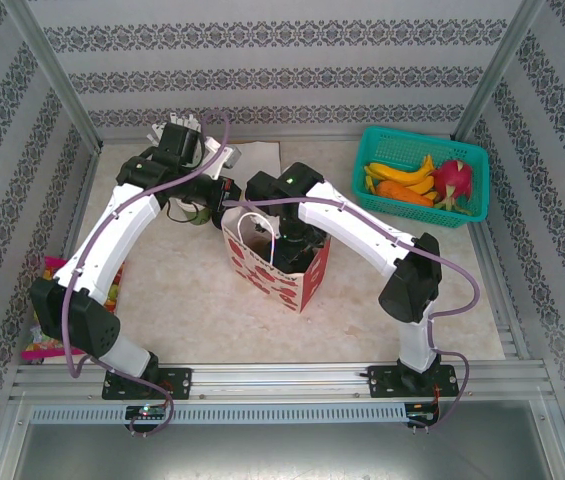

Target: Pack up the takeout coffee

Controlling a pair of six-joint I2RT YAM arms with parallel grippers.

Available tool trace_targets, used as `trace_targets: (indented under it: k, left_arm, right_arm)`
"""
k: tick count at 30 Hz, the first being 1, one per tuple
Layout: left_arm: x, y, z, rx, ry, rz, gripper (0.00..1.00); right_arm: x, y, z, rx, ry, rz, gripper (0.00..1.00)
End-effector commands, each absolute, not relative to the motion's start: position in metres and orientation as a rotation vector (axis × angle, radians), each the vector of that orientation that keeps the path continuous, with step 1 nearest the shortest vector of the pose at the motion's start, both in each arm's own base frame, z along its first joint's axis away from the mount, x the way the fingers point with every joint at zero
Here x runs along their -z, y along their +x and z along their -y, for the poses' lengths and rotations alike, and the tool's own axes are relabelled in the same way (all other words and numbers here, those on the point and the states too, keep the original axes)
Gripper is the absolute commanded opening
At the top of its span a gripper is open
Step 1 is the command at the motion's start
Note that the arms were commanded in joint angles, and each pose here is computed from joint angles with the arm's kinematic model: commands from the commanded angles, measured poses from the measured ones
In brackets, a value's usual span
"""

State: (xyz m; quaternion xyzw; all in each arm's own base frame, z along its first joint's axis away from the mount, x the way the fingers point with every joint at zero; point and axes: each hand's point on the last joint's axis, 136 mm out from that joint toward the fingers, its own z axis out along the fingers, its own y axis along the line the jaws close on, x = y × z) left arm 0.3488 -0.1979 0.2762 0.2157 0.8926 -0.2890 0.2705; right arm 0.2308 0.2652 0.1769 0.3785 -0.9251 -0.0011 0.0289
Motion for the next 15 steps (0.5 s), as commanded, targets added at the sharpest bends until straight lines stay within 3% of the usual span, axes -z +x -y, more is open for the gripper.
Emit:
trace_targets:
  k: [1,15]
  left_arm:
    - [-0.280,0.355,0.193,0.788,0.549,-2.422,0.00]
    - [-0.281,0.370,0.187,0.852,0.497,-2.441,0.00]
  right_arm:
    - [-0.171,0.229,-0.263,-0.006,1.158,2.833,0.50]
    - [-0.141,0.221,-0.256,0.002,1.092,2.734,0.50]
